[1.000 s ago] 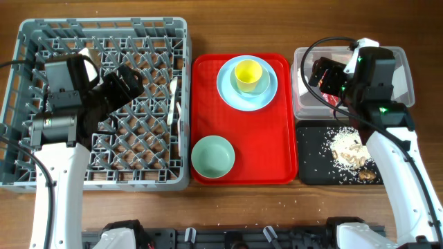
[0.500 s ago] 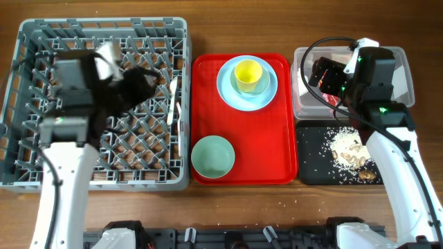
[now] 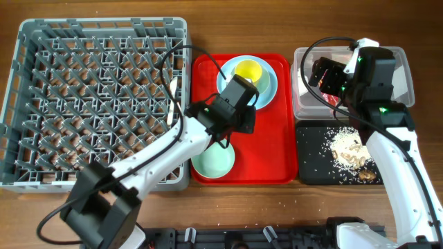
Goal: Sort waste into correct bins and load items into the dishwasher rack
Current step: 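Move the left gripper over the red tray toward the yellow cup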
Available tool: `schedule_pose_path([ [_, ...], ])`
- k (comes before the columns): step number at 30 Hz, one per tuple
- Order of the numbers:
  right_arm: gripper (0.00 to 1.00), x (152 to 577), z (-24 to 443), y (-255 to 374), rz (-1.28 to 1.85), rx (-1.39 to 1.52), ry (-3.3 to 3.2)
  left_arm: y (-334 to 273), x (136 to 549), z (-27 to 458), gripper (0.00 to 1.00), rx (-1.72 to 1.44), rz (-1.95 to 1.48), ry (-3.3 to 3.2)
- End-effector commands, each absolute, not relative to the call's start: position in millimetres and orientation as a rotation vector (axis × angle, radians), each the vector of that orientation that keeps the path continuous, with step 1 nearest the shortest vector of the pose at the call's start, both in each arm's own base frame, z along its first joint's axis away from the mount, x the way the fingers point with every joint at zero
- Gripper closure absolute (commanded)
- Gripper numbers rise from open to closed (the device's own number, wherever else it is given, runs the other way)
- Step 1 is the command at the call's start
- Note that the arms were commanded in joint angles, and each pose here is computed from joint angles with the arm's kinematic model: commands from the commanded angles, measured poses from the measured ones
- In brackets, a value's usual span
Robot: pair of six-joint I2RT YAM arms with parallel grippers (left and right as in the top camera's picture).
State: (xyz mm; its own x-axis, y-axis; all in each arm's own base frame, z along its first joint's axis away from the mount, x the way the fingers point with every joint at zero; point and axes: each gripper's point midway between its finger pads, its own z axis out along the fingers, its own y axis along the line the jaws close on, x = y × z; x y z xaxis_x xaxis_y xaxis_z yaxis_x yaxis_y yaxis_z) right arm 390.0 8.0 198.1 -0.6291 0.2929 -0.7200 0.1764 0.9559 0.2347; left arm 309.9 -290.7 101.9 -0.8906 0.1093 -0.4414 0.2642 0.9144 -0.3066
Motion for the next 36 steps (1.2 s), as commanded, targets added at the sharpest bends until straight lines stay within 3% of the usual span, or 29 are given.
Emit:
schedule_pose_path([
  [1, 0.0, 391.5, 196.7, 12.9, 0.192, 0.3, 2.274, -287.3, 324.6, 86.1, 0.96, 0.238, -0.428, 2.641],
  [15, 0.0, 391.5, 196.7, 12.9, 0.192, 0.299, 2.274, -287.9, 370.7, 36.8, 0.96, 0.158, -0.272, 2.543],
  [27, 0.0, 391.5, 196.7, 12.9, 0.192, 0.3, 2.274, -278.5, 367.3, 12.4, 0.96, 0.158, -0.209, 2.599],
  [31, 0.0, 391.5, 196.7, 12.9, 0.192, 0.299, 2.274, -262.9, 349.3, 35.0, 0.96, 0.169, -0.165, 2.647],
  [36, 0.0, 391.5, 196.7, 13.0, 0.192, 0.299, 2.274, -257.3, 339.3, 121.5, 0.92, 0.149, -0.283, 2.528],
])
